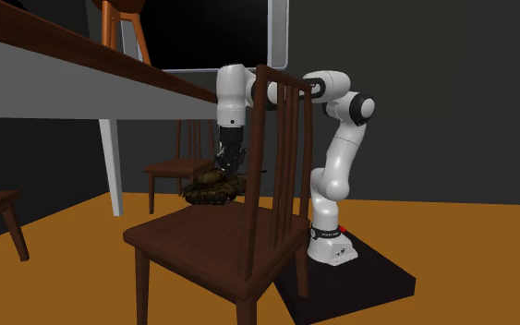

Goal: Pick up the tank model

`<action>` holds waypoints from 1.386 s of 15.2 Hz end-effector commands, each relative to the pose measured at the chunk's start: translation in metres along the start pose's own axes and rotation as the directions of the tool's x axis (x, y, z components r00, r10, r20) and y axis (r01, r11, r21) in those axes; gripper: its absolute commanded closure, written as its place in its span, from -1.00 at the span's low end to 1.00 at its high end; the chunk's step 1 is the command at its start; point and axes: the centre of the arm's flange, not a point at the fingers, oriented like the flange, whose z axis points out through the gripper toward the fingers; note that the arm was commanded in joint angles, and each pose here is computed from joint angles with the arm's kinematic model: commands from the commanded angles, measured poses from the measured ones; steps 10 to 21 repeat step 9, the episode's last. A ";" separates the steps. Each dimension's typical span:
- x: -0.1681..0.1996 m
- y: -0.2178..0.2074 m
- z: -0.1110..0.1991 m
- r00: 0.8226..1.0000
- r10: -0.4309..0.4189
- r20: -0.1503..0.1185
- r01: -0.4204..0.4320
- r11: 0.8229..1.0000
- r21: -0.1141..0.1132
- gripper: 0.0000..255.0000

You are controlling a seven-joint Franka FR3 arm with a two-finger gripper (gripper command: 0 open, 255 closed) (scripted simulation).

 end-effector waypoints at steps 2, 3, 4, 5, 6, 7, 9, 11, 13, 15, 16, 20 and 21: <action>-0.021 -0.009 -0.025 0.999 -0.030 0.029 0.029 0.999 0.041 1.00; -0.020 -0.009 -0.030 0.999 -0.030 0.029 0.029 0.999 0.041 1.00; -0.020 -0.008 -0.036 0.999 -0.030 0.029 0.029 0.999 0.041 1.00; -0.019 -0.008 -0.041 0.999 -0.030 0.029 0.029 0.999 0.041 1.00; -0.019 -0.008 -0.046 0.999 -0.030 0.029 0.029 0.999 0.041 1.00; -0.019 -0.007 -0.051 0.999 -0.030 0.029 0.029 0.999 0.041 1.00; -0.018 -0.007 -0.052 0.999 -0.030 0.029 0.029 0.999 0.041 1.00; -0.018 -0.007 -0.052 0.999 -0.030 0.029 0.029 0.999 0.041 1.00; -0.018 -0.007 -0.052 0.999 -0.030 0.029 0.029 0.999 0.041 1.00; -0.018 -0.007 -0.052 0.999 -0.030 0.029 0.029 0.999 0.041 1.00; -0.018 -0.007 -0.052 0.999 -0.030 0.029 0.029 0.999 0.041 1.00; -0.018 -0.007 -0.052 0.999 -0.030 0.029 0.029 0.999 0.041 1.00; -0.018 -0.007 -0.052 0.999 -0.030 0.029 0.029 0.999 0.041 1.00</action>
